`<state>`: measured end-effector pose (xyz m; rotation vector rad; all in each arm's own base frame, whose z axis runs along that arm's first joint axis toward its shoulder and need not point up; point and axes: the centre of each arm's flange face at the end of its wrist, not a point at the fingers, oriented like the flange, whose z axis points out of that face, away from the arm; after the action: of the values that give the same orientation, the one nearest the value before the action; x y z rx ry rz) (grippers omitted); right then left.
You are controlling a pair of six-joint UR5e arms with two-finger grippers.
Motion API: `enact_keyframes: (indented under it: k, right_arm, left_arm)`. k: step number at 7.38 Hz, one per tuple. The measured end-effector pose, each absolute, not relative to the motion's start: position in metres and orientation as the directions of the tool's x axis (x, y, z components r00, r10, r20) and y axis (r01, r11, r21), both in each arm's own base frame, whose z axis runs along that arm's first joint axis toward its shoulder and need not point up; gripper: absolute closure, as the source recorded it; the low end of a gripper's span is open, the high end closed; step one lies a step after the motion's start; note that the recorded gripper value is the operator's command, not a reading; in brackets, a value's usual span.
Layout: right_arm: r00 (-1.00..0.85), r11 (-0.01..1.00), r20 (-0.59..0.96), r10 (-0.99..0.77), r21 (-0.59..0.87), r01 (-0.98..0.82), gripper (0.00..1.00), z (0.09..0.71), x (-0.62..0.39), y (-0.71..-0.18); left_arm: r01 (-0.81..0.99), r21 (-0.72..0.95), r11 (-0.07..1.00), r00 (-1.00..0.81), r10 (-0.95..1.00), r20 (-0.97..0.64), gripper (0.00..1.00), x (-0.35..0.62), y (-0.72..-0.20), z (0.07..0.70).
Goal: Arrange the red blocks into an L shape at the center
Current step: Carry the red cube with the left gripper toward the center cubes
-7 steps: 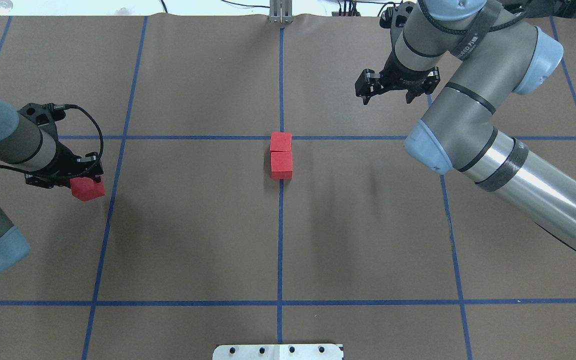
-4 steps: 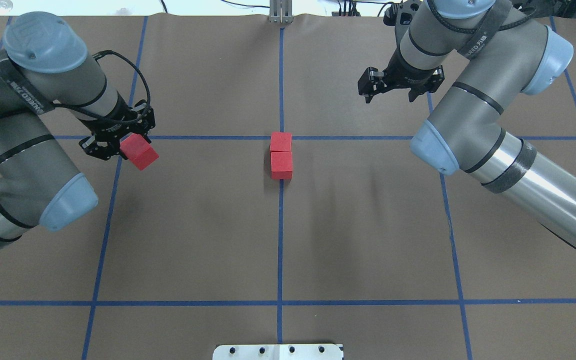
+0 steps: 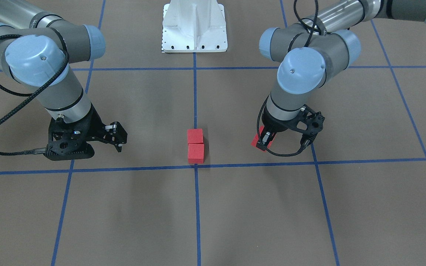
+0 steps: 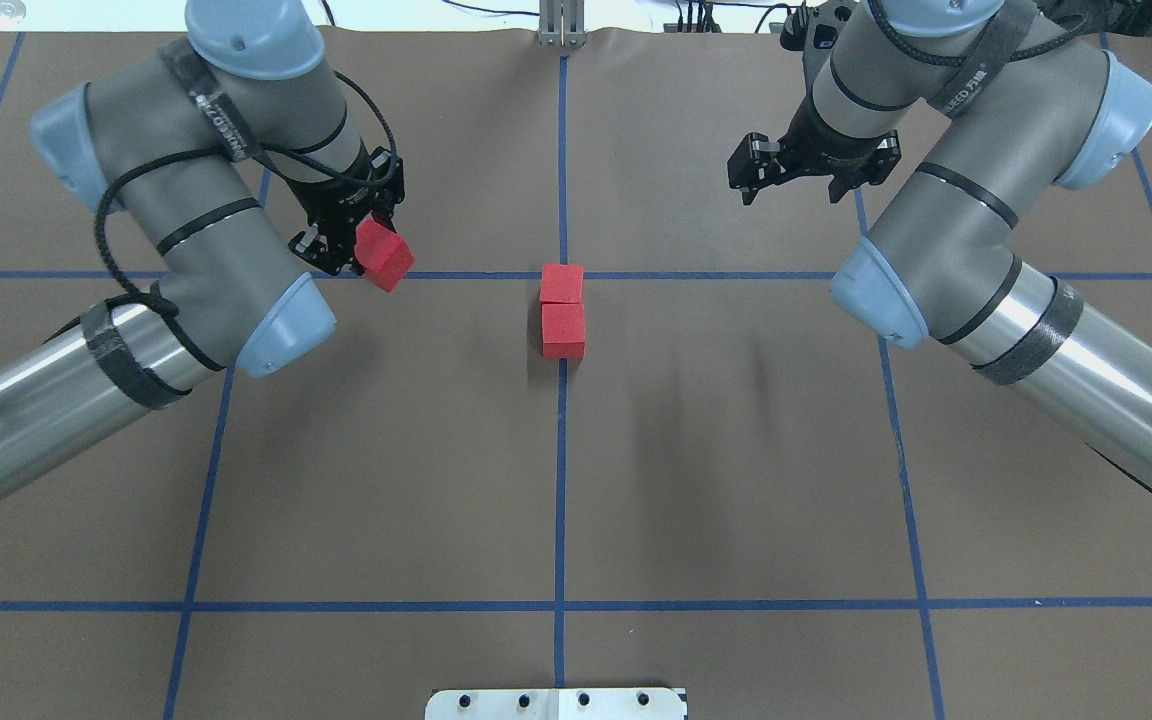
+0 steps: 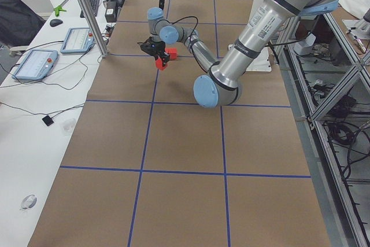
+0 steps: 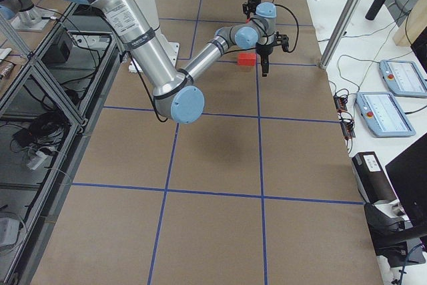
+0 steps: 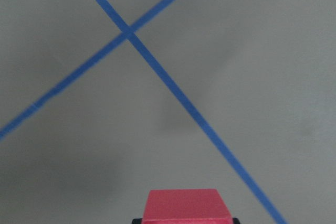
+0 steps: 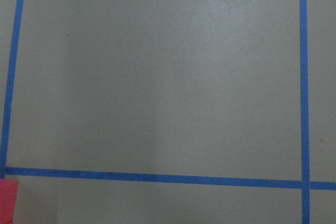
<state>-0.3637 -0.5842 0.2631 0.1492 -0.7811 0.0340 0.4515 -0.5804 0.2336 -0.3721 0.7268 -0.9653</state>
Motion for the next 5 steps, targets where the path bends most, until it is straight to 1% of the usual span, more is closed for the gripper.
enact_keyframes:
  k: [1,3,5]
  right_arm:
    - [0.711,0.989,0.703,-0.024,0.121,-0.086,0.01,0.263,-0.363,-0.584]
    - [0.712,0.989,0.702,-0.024,0.121,-0.086,0.01,0.264,-0.364,-0.585]
    - [0.712,0.989,0.702,-0.023,0.120,-0.087,0.01,0.265,-0.363,-0.585]
  left_arm:
    - [0.628,-0.614,0.478,0.328,-0.878,-0.348,1.00,0.475,-0.586,0.230]
    - [0.663,-0.673,0.327,0.214,-0.945,-0.249,1.00,0.513,-0.605,0.226]
    - [0.686,-0.697,0.208,0.133,-0.978,-0.161,1.00,0.536,-0.620,0.215]
